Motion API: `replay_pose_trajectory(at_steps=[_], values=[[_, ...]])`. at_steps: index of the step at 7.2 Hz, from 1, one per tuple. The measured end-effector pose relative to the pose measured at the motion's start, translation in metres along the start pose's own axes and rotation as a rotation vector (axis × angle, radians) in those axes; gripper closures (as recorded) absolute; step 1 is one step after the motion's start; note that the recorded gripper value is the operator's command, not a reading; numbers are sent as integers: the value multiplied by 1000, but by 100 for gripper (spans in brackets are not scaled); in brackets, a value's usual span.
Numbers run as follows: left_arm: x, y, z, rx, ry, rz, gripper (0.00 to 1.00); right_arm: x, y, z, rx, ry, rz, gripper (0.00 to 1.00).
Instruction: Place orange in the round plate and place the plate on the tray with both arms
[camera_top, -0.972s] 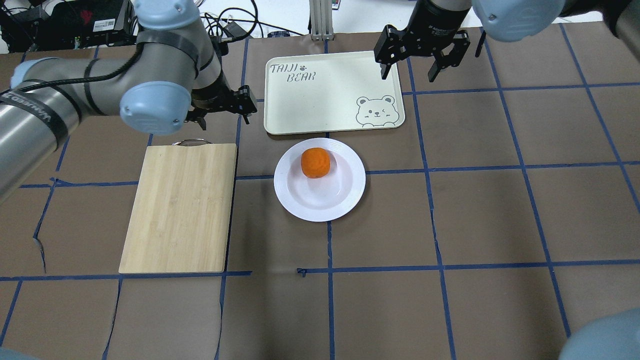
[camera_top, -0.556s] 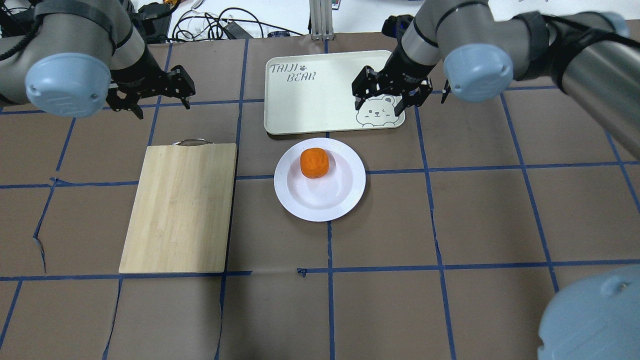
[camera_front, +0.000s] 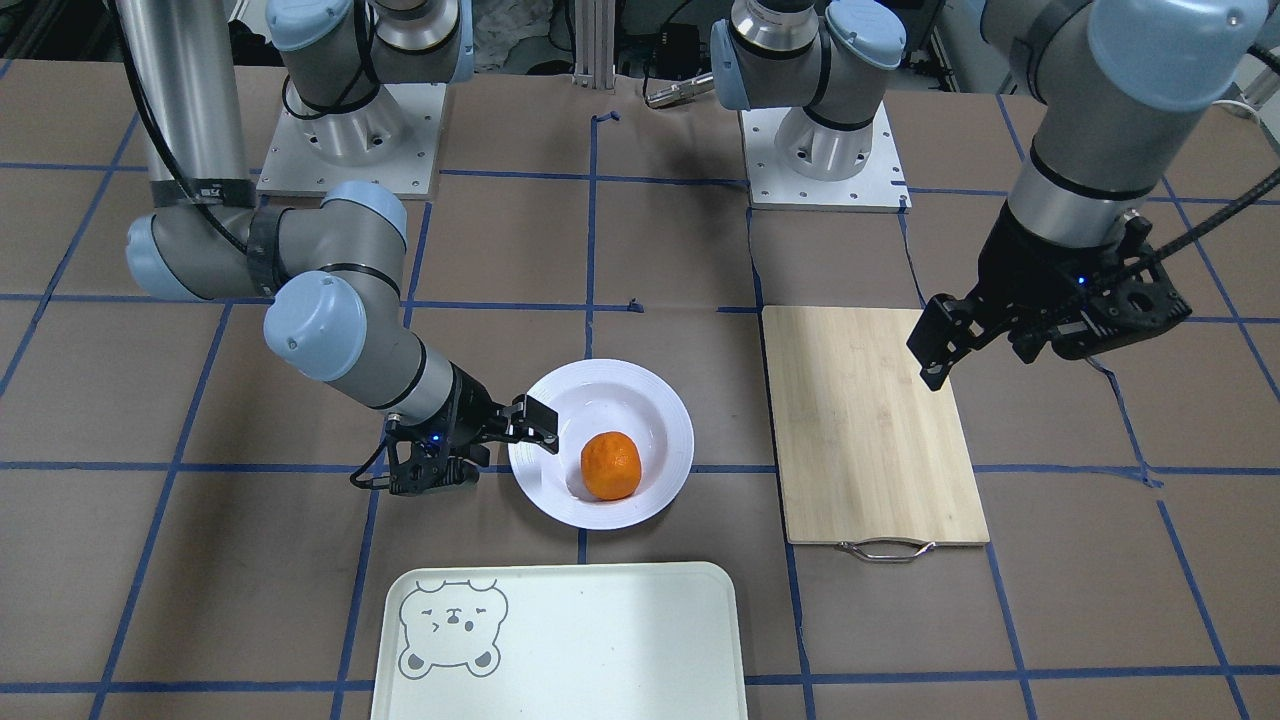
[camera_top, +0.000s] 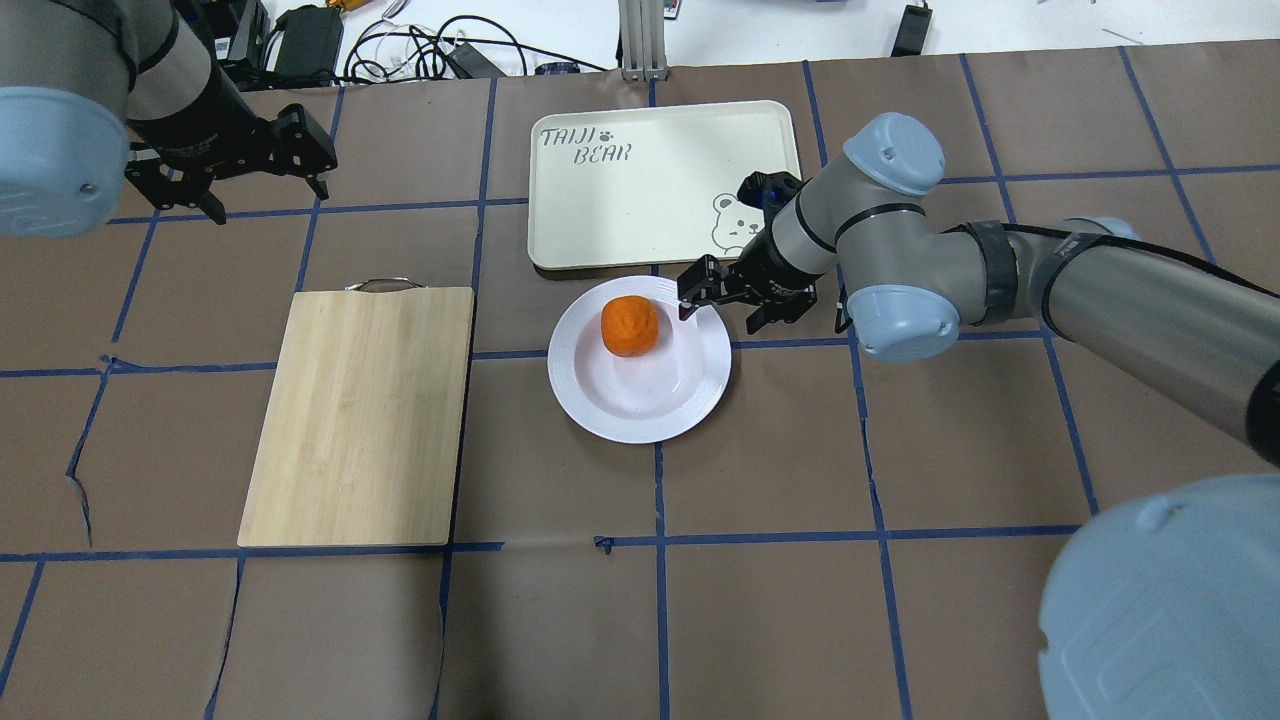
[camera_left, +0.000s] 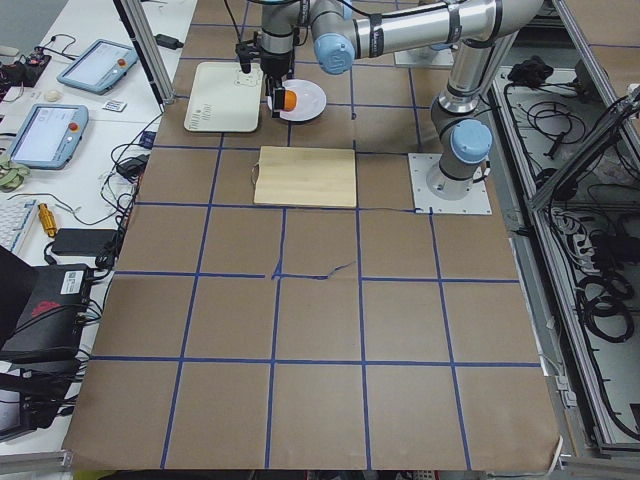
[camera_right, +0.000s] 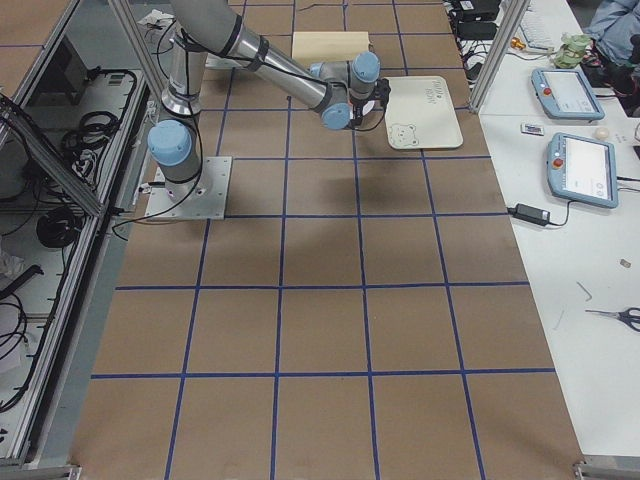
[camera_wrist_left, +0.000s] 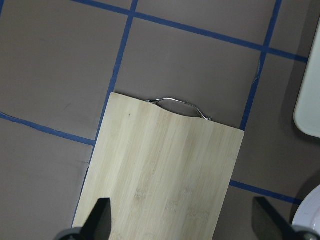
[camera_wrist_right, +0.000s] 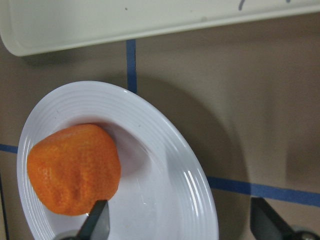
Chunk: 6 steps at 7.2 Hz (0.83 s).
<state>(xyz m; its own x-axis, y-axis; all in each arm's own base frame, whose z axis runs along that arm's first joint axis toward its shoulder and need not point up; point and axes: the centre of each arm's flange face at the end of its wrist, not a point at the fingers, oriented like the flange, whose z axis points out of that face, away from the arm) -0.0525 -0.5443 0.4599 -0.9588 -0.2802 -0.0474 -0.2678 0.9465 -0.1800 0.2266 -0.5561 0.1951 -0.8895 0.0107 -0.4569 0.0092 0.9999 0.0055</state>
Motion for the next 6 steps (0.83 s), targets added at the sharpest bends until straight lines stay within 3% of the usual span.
replay_pose_trajectory(at_steps=[1, 3, 4, 6], values=[[0, 9, -16, 25, 4, 8, 0, 1, 2, 13, -14, -4, 14, 0], [9, 31, -31, 17, 106, 51, 0, -1, 9, 25, -39, -3, 39, 7], [12, 43, -34, 2, 147, 132, 0, 0, 13, 29, -51, -2, 55, 14], [11, 62, -37, -47, 166, 250, 0, 1, 19, 34, -65, 3, 70, 43]])
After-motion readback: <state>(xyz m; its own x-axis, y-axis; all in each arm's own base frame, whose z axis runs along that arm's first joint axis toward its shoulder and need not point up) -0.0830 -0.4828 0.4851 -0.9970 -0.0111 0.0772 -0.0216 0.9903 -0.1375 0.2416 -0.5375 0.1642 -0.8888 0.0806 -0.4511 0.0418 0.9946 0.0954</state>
